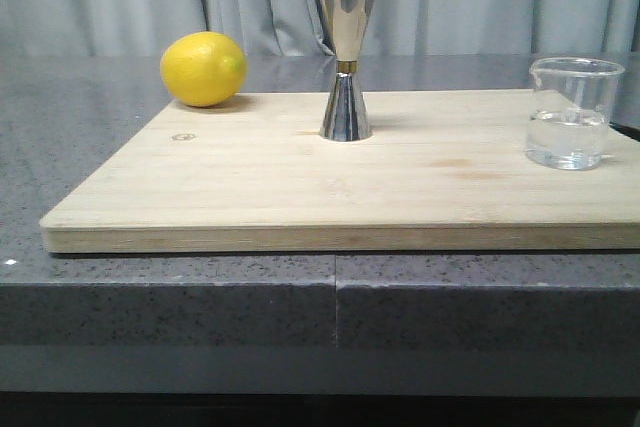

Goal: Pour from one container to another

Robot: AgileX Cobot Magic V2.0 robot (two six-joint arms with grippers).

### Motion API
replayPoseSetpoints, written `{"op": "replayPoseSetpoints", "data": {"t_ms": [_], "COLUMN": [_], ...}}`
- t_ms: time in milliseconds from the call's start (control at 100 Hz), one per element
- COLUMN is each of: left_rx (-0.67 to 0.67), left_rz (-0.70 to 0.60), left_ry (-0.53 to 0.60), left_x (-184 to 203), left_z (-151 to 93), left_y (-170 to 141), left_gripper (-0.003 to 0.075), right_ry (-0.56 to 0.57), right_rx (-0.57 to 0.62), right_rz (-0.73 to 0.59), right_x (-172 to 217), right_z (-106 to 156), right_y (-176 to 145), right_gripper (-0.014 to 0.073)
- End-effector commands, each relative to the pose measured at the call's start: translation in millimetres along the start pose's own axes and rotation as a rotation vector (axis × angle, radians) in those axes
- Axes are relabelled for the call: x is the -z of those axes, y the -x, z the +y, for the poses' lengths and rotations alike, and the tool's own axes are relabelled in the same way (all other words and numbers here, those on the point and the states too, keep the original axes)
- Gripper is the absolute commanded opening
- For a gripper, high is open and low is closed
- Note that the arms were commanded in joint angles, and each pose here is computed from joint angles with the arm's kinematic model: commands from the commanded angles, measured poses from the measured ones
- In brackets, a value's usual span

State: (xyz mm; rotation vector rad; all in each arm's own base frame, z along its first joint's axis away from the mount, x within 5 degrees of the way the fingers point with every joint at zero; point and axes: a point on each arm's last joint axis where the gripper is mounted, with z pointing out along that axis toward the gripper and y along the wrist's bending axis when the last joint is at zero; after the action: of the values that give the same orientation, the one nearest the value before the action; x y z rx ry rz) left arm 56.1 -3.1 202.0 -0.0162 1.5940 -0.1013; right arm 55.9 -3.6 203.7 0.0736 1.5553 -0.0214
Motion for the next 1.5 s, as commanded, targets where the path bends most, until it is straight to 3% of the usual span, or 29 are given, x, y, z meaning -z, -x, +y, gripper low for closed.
{"op": "replayPoseSetpoints", "data": {"t_ms": [0, 1180, 1490], "left_rx": [0.007, 0.007, 0.062], "left_rz": [-0.081, -0.075, -0.202], "left_ry": [-0.015, -0.014, -0.028], "left_x": [1, 1, 6], "left_z": [-1, -1, -2], "left_y": [1, 1, 28], "left_gripper": [-0.0021, -0.0021, -0.0021], "right_ry": [0.012, 0.012, 0.015], "right_rx": [0.005, 0.005, -0.023], "right_rz": [-0.078, -0.076, -0.127], "right_x": [1, 1, 4], "right_z": [1, 1, 1], "right_y": [0, 0, 19], "right_gripper": [-0.0067, -0.0066, -0.0066]}}
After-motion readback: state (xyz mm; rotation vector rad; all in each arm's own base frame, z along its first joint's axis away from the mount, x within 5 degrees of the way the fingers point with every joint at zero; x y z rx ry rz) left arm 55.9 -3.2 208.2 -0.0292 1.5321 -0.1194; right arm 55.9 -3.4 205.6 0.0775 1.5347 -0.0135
